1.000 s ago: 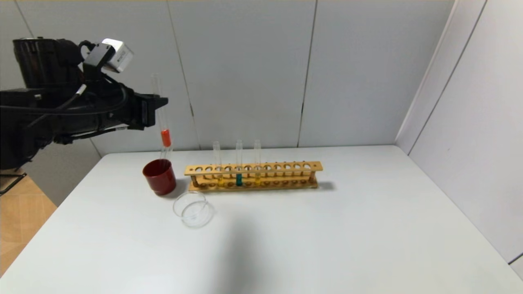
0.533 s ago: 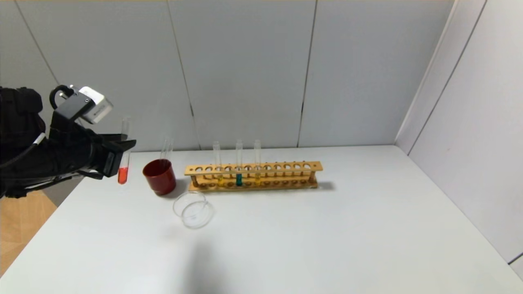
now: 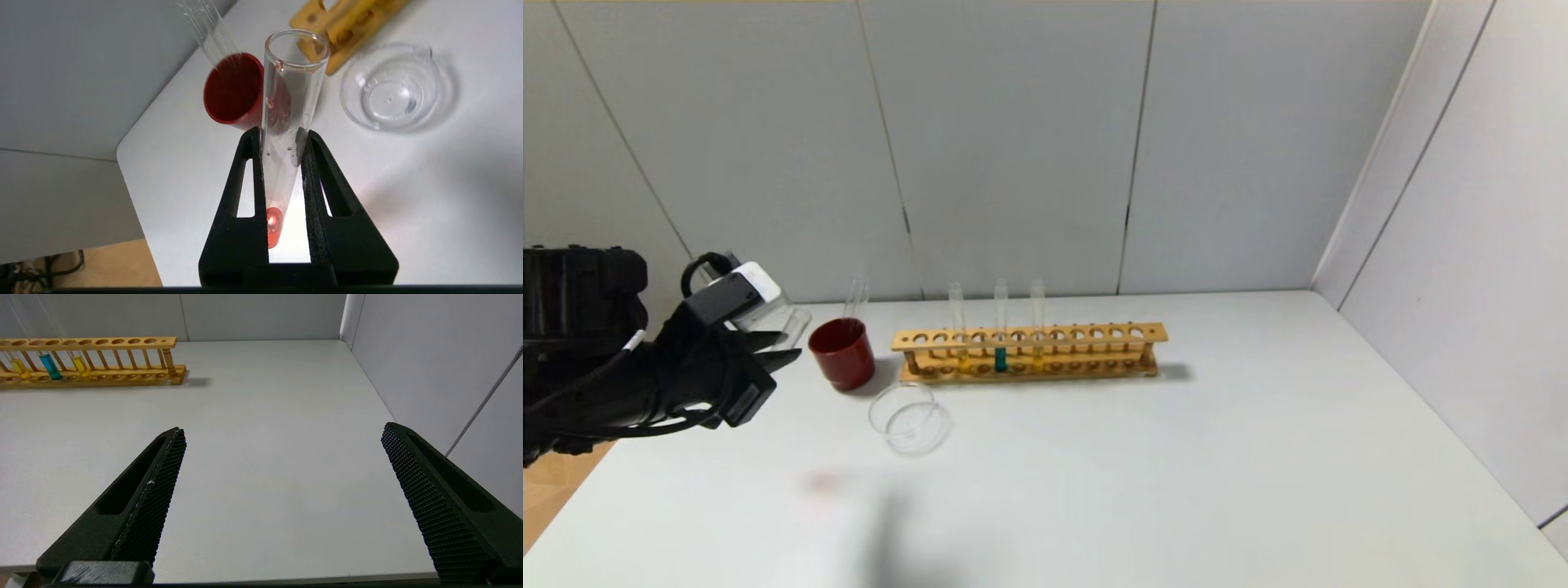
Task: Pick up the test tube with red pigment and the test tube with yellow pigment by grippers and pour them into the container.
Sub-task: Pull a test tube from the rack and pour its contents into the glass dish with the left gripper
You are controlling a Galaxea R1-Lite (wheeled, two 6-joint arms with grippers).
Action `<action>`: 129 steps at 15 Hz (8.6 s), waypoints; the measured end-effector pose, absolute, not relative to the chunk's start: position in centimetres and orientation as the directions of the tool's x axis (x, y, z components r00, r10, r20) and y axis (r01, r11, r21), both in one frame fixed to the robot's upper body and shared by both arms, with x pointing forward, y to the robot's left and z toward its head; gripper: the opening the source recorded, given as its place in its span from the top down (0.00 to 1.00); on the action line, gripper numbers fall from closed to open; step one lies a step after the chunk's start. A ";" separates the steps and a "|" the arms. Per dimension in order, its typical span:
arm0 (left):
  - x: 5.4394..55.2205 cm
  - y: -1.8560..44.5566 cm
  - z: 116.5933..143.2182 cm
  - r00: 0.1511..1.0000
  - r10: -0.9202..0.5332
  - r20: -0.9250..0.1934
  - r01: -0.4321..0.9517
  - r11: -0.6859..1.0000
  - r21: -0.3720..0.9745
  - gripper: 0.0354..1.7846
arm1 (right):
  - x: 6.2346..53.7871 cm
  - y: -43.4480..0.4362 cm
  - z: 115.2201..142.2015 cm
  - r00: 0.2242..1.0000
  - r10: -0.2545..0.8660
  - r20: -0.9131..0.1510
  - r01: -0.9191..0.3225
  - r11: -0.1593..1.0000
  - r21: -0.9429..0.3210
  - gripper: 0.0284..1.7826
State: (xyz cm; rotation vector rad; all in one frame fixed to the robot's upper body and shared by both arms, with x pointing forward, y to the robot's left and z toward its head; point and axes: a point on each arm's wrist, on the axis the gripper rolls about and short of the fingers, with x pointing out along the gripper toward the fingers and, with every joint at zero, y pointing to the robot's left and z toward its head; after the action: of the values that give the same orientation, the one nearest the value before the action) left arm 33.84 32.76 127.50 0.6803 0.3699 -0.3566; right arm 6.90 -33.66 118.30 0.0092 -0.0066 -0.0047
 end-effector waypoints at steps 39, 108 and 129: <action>39.4 29.0 120.4 0.854 -0.041 -0.519 0.521 0.070 0.851 0.84 | 6.9 -33.7 118.3 1.000 -0.004 0.007 0.004 1.000 0.009 0.02; 40.9 25.1 120.2 0.872 0.156 -0.465 0.483 -0.435 0.760 0.84 | 6.9 -33.7 118.3 1.000 -0.005 0.007 0.005 1.000 0.009 0.02; 40.2 23.8 120.6 0.878 0.191 -0.439 0.471 -0.506 0.723 0.84 | 6.9 -33.7 118.3 1.000 -0.004 0.007 0.004 1.000 0.009 0.02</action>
State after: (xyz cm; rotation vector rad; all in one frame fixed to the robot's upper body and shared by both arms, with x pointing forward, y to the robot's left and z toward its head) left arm 40.16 23.76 120.63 2.1043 0.4778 -0.3770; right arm 6.90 -33.66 118.31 0.0092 -0.0070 -0.0042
